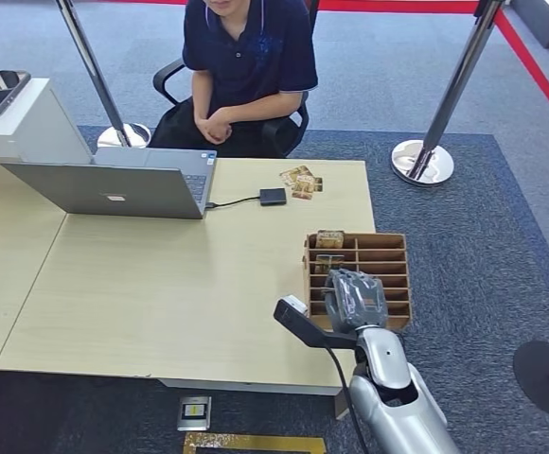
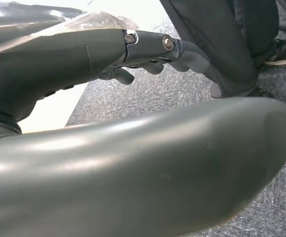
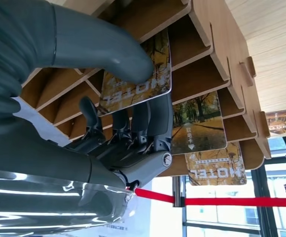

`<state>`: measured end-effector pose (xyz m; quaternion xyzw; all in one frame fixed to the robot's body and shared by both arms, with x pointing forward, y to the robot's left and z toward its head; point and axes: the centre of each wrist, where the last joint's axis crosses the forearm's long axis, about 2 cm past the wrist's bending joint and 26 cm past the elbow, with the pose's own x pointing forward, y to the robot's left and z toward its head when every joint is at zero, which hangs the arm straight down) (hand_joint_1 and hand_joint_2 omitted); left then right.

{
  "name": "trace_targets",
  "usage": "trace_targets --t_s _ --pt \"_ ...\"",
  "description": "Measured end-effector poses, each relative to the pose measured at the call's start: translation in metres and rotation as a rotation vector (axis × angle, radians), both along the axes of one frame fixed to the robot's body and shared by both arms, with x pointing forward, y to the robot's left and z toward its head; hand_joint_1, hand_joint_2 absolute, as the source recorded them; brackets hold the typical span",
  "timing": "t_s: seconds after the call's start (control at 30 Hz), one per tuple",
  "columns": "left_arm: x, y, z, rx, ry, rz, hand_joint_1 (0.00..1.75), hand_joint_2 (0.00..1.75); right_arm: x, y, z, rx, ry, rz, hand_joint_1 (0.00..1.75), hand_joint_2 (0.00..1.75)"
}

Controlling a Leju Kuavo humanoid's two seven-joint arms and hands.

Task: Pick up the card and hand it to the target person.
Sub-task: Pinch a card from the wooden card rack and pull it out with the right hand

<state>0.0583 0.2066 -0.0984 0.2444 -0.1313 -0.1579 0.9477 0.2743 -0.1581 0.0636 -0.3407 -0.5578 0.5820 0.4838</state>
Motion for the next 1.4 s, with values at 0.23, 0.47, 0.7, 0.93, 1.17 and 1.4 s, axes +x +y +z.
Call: trace_targets --t_s 0.23,0.47,0.7,0.93,1.17,1.4 --pt "0.0 0.0 0.0 0.0 0.0 0.0 0.0 0.0 0.0 0.0 0.0 0.001 -0.003 0.001 1.3 1.75" --pt "0.0 0.0 0.0 0.001 0.0 -0.003 0.0 0.0 0.0 0.0 0.001 0.007 -0.015 0.0 1.32 1.75" --pt "0.0 0.0 0.0 0.001 0.0 -0.004 0.0 0.0 0.001 -0.001 0.008 0.013 -0.051 0.004 1.34 1.75" --pt "0.0 0.0 0.0 0.0 0.001 0.003 0.0 0.0 0.003 -0.002 0.028 0.036 -0.128 0.037 1.34 1.75" --pt "0.0 0.0 0.0 0.001 0.003 0.016 0.0 0.0 0.012 0.0 0.052 0.062 -0.206 0.088 1.34 1.75" --pt "0.0 0.0 0.0 0.003 0.002 0.01 0.0 0.0 0.027 0.007 0.078 0.075 -0.28 0.135 1.4 1.75"
